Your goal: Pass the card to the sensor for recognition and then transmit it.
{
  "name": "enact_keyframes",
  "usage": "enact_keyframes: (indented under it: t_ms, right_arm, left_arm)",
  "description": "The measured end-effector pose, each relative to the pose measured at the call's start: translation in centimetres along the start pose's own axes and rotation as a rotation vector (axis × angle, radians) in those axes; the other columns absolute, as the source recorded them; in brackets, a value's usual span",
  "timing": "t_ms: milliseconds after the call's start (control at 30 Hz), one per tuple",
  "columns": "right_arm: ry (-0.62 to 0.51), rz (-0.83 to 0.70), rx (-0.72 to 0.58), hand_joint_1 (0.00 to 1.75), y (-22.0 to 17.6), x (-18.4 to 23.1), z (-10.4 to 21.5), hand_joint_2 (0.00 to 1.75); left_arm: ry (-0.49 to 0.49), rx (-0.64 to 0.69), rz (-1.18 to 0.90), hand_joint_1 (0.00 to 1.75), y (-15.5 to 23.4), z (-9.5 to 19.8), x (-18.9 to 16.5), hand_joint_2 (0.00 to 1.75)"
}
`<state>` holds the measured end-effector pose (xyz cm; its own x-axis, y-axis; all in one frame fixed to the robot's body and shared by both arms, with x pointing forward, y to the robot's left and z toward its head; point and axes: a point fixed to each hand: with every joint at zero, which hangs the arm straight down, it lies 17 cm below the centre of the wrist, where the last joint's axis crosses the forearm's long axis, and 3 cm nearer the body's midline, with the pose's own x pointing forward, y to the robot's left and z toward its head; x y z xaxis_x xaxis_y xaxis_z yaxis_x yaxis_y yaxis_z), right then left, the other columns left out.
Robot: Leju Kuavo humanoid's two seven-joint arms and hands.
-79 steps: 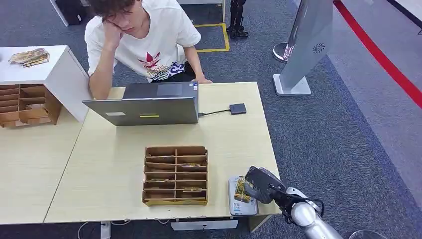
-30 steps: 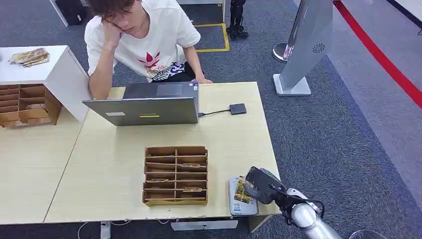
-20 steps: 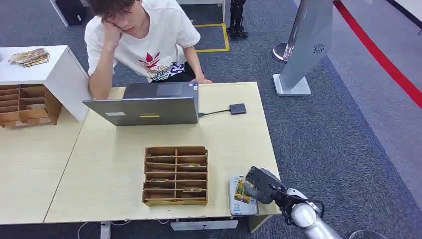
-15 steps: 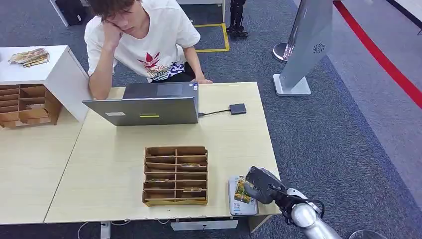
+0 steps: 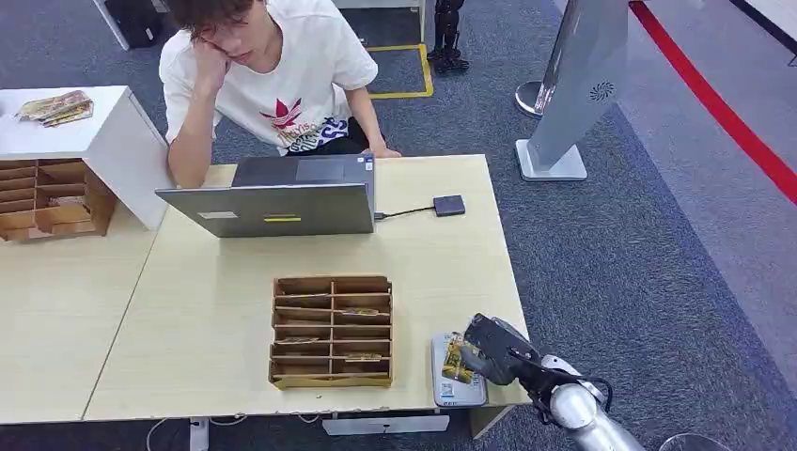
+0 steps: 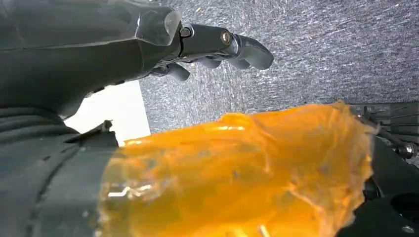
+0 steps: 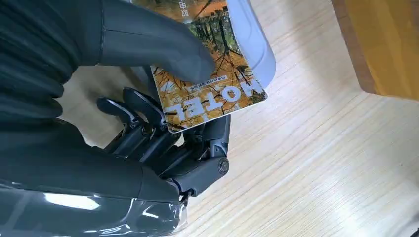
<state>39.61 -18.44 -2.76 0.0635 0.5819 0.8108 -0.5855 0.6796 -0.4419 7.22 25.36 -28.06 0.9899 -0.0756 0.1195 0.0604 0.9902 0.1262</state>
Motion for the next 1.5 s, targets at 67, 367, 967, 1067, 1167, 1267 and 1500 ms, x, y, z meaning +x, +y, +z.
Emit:
enact_keyframes:
  t_ms: [67,367,967,1067,1167,1267,1500]
  right_arm:
    - [0.000,-0.001,0.000,1.75,0.0,0.0,0.0,1.75]
    - [-0.002,-0.009,0.002,1.75,0.1,0.0,0.0,1.75]
    - [-0.520,-0.378,-0.130,1.75,-1.0,15.0,3.3,1.75]
    - [-0.669,-0.489,-0.109,1.75,-1.5,19.5,5.3,1.75]
    - [-0.796,-0.590,-0.073,1.75,-2.1,23.1,7.2,1.75]
    - [-0.915,-0.695,-0.009,1.75,-2.4,26.3,9.2,1.75]
    - [-1.040,-0.738,0.092,1.75,-2.4,31.0,11.1,1.75]
  left_arm:
    - [0.000,0.000,-0.001,0.00,0.0,0.0,0.0,0.00]
    - [0.001,-0.001,-0.002,0.00,0.0,0.0,0.1,0.00]
    - [-0.022,-0.009,-0.010,0.00,-0.5,0.1,0.5,0.00]
    - [-0.025,-0.014,-0.017,0.00,-0.8,0.1,0.7,0.00]
    - [-0.031,-0.024,-0.025,0.00,-1.1,0.2,1.0,0.00]
    - [-0.036,-0.027,-0.035,0.00,-1.2,0.2,1.4,0.00]
    - [-0.042,-0.041,-0.076,0.00,-1.5,0.3,2.3,0.00]
